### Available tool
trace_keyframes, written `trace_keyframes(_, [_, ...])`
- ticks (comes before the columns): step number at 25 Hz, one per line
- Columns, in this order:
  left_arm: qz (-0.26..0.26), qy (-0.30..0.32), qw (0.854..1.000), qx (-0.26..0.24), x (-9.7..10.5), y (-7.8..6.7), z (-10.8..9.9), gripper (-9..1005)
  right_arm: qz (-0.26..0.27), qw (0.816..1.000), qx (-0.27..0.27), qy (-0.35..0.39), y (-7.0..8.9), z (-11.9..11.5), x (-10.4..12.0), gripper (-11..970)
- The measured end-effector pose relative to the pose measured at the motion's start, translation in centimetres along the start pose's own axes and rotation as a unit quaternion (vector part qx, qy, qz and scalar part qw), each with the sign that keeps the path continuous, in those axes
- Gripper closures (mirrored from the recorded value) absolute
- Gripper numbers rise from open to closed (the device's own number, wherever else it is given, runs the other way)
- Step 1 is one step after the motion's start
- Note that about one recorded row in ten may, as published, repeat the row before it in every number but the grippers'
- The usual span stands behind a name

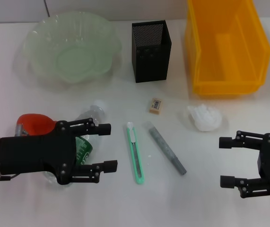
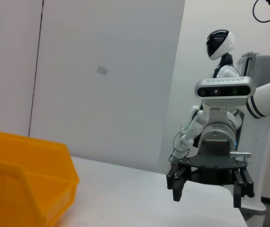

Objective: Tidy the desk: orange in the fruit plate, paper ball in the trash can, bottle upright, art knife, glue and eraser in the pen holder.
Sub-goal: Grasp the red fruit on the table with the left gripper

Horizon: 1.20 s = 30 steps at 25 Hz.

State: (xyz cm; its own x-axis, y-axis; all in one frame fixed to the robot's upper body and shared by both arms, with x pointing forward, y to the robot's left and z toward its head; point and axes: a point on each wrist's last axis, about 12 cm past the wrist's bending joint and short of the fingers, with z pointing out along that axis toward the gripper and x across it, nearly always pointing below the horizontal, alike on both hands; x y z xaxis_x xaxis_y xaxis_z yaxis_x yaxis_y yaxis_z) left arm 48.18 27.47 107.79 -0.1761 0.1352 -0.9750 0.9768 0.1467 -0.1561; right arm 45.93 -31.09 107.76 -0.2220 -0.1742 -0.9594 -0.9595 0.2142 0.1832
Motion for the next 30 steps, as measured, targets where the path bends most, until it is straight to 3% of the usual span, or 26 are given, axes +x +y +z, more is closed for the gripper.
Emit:
trace_keyframes(8, [0.004, -0.002, 1.000, -0.007, 0.1, -0.1, -0.2, 197, 0.000, 1.000, 0.003, 0.000, -0.1, 0.1, 0.0, 119])
trace_keyframes(12, [0.002, -0.008, 0.999, -0.040, 0.2, -0.1, -1.9, 196, 0.001, 1.000, 0.003, -0.001, 0.0, 0.1, 0.1, 119])
trace_keyframes(13, [0.001, -0.022, 0.995, -0.099, 0.6, 0.0, -4.0, 196, 0.002, 1.000, 0.004, -0.001, 0.0, 0.1, 0.1, 119])
trace_keyframes(14, [0.007, -0.040, 0.980, -0.193, 1.5, -0.1, -6.4, 196, 0.004, 1.000, 0.005, -0.001, 0.0, 0.1, 0.2, 119])
trace_keyframes(15, [0.007, -0.040, 0.980, -0.193, 1.5, -0.1, -6.4, 197, 0.004, 1.000, 0.005, -0.001, 0.0, 0.1, 0.2, 119])
trace_keyframes(17, [0.011, -0.027, 0.960, -0.280, 3.3, -0.4, -7.7, 197, 0.008, 1.000, 0.008, -0.001, -0.1, 0.3, 0.4, 119])
trace_keyframes(22, [-0.016, 0.001, 0.949, -0.315, 5.0, -0.1, -7.4, 197, 0.007, 1.000, 0.008, 0.001, -0.3, 0.5, 0.3, 120])
trace_keyframes(30, [-0.033, 0.039, 0.936, -0.347, 6.1, 0.6, -7.6, 196, 0.007, 1.000, 0.007, 0.002, -0.3, 0.5, 0.3, 120])
